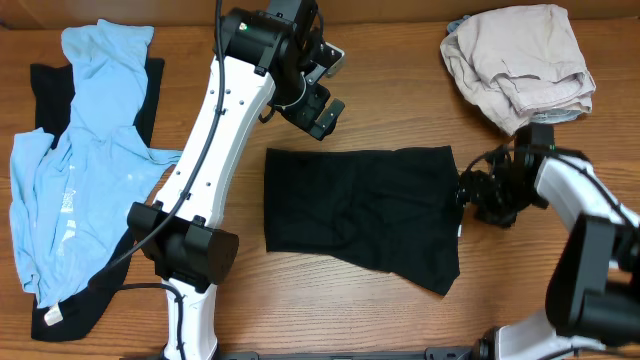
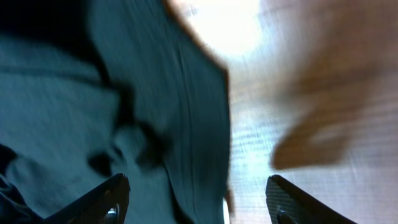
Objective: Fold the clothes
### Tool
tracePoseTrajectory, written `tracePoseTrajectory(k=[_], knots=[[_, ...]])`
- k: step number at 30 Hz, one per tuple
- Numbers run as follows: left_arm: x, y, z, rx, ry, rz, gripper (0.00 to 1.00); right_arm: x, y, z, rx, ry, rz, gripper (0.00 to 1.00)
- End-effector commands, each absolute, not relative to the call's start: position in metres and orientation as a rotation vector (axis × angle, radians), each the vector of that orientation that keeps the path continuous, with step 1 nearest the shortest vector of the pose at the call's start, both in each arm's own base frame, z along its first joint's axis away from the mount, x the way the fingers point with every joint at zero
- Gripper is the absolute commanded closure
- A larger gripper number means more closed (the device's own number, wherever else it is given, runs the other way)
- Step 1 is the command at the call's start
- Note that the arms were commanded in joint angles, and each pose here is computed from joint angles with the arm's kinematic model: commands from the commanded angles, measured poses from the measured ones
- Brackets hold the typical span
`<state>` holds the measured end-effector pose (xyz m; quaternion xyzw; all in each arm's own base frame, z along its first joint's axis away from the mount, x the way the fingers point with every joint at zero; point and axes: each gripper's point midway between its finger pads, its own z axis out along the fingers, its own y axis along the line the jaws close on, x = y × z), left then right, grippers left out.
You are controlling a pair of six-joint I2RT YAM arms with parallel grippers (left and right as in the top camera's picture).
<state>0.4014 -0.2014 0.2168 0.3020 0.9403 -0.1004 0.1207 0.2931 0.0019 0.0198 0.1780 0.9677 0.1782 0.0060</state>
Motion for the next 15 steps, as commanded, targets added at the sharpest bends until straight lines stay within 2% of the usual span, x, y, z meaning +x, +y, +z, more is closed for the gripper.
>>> tracePoseTrajectory(k=[1, 9, 15], knots=[[0.405, -0.196, 0.229, 0.843, 2.720, -0.267, 0.00, 0.281, 0.002, 0.019, 0.585, 3.023, 0.498, 0.25], [0.406, -0.194, 0.228, 0.841, 2.720, -0.251, 0.00, 0.265, 0.031, -0.006, 0.647, 2.993, 0.679, 0.23], [0.407, -0.195, 0.228, 0.841, 2.718, -0.252, 0.00, 0.269, 0.041, -0.014, 0.660, 2.914, 0.778, 0.21]])
